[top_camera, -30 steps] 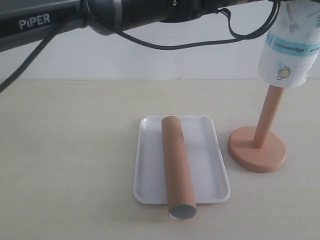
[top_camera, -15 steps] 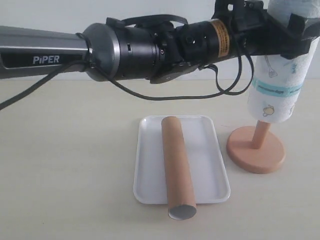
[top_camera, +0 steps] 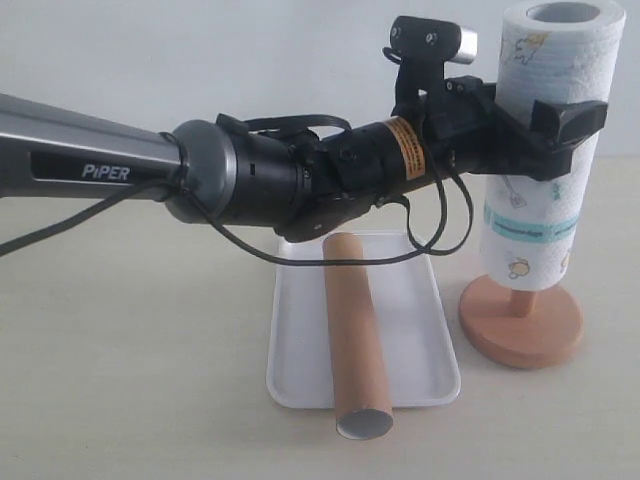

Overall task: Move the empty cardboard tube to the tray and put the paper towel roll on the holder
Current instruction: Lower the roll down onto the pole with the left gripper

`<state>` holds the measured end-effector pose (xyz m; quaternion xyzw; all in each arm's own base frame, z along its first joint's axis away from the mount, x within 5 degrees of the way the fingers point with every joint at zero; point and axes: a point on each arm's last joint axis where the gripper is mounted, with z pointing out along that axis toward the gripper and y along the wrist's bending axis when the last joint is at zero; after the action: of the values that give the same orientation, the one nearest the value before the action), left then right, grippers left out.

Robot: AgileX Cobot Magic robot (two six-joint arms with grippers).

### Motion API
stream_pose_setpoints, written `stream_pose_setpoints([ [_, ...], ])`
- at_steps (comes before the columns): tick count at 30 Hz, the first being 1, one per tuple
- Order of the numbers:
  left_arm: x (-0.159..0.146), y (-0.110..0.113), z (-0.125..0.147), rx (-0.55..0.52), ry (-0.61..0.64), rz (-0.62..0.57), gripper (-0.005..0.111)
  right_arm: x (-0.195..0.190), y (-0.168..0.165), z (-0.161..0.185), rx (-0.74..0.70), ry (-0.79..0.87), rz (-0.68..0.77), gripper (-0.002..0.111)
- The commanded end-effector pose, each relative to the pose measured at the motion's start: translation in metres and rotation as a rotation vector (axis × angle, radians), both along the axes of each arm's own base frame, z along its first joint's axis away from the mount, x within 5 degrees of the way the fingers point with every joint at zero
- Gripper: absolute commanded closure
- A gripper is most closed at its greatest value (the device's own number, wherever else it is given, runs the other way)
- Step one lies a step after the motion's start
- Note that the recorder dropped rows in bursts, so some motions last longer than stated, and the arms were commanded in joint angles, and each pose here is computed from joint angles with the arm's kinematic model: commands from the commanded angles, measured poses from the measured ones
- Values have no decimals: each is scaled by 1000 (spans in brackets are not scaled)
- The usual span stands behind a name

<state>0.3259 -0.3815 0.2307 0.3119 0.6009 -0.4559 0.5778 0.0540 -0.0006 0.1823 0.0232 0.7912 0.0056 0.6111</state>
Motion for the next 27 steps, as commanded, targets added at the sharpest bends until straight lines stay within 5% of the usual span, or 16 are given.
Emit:
stream_pose_setpoints([
  [1,2,0,-9,-18,2,1,103,0,0,1,1,-9,-5,108],
  [17,4,-4,-32,74,13,-6,101,0,0,1,1,-9,-5,108],
  [27,4,-5,-33,93,17,-12,35,0,0,1,1,-9,-5,108],
])
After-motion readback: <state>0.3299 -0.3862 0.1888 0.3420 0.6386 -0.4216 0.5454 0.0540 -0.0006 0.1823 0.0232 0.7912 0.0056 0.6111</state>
